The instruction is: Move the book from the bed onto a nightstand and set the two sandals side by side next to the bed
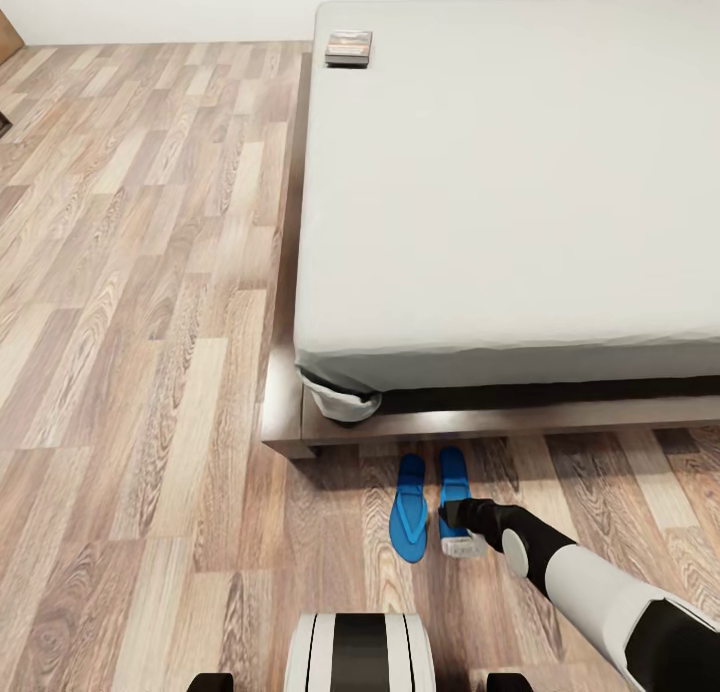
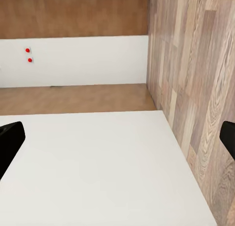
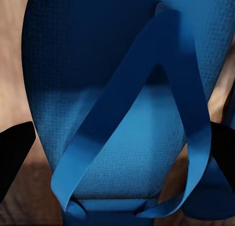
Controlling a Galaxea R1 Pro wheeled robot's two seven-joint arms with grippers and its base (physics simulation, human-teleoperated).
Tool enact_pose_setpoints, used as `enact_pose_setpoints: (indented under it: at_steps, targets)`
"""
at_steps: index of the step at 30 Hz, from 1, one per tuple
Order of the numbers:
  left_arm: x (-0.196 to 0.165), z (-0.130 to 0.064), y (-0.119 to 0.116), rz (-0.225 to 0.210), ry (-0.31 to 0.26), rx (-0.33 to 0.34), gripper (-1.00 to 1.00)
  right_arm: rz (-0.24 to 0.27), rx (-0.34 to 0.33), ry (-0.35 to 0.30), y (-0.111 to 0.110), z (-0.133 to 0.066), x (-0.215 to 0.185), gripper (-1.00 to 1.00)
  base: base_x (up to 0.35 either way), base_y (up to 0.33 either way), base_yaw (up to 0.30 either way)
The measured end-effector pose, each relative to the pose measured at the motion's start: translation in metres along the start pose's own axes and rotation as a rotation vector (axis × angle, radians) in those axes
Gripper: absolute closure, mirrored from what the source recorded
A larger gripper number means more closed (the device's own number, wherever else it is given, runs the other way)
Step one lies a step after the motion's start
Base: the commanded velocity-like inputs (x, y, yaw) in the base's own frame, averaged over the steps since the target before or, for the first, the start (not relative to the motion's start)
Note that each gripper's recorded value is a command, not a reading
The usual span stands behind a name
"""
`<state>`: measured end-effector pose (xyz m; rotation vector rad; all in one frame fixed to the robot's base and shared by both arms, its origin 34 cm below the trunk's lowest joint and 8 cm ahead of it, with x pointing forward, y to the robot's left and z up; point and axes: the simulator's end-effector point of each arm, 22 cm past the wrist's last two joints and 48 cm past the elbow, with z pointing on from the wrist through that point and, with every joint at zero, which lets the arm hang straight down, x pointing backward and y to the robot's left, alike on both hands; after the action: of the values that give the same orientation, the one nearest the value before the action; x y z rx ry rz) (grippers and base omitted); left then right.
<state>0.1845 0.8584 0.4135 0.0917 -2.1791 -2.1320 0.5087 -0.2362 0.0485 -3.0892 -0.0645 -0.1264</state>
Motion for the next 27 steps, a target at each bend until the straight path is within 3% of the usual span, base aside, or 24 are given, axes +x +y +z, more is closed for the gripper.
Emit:
enact_pose_setpoints:
  at_steps: [27]
  targets:
    - [0.002,0.000,-0.003,0.025,0.002,-0.003,-1.00,-0.001,0.000,0.004,0.001,0.008,0.010,1.00,0.000,0.000,0.000]
